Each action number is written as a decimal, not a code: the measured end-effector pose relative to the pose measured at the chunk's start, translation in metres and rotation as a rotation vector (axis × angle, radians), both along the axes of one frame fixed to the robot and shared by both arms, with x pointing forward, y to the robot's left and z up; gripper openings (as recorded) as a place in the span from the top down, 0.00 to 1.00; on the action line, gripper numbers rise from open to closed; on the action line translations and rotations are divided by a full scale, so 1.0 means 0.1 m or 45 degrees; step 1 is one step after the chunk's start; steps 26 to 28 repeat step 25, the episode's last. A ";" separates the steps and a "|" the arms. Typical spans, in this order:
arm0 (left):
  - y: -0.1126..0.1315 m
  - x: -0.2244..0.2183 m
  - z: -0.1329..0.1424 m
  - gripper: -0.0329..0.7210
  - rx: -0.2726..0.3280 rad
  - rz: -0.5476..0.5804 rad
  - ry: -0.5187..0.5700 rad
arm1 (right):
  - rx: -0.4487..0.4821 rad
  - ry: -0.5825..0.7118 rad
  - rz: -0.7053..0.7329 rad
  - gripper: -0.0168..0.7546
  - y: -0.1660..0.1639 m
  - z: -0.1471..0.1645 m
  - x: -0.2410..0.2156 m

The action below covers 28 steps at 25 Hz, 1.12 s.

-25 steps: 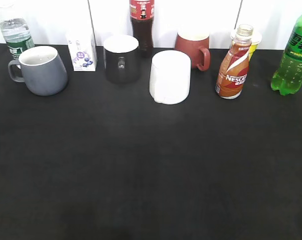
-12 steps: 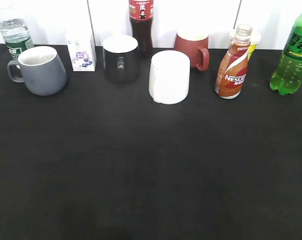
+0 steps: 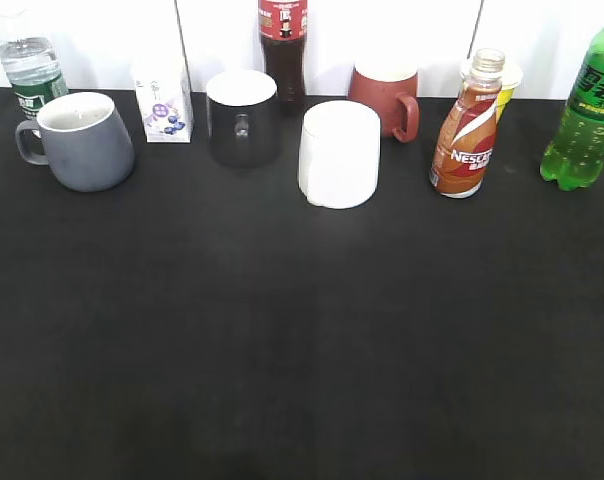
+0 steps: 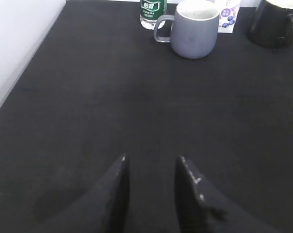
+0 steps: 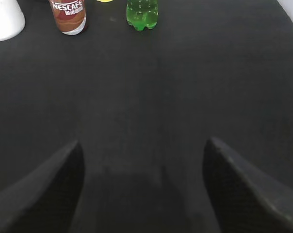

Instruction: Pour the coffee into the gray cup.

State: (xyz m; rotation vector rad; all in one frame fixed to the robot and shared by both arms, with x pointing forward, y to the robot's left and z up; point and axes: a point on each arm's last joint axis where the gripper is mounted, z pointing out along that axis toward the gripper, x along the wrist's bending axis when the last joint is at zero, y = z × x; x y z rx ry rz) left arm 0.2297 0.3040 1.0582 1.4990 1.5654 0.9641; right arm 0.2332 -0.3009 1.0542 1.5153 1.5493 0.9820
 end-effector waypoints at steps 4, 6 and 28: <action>0.00 0.00 0.00 0.63 0.000 0.000 0.000 | -0.001 0.000 0.000 0.21 0.00 0.00 0.00; 0.00 0.00 0.00 0.63 0.000 0.000 0.000 | -0.001 0.000 0.000 0.21 0.00 0.00 0.00; 0.00 0.00 0.00 0.63 0.000 0.000 0.000 | 0.000 0.000 0.001 0.21 0.00 0.00 0.00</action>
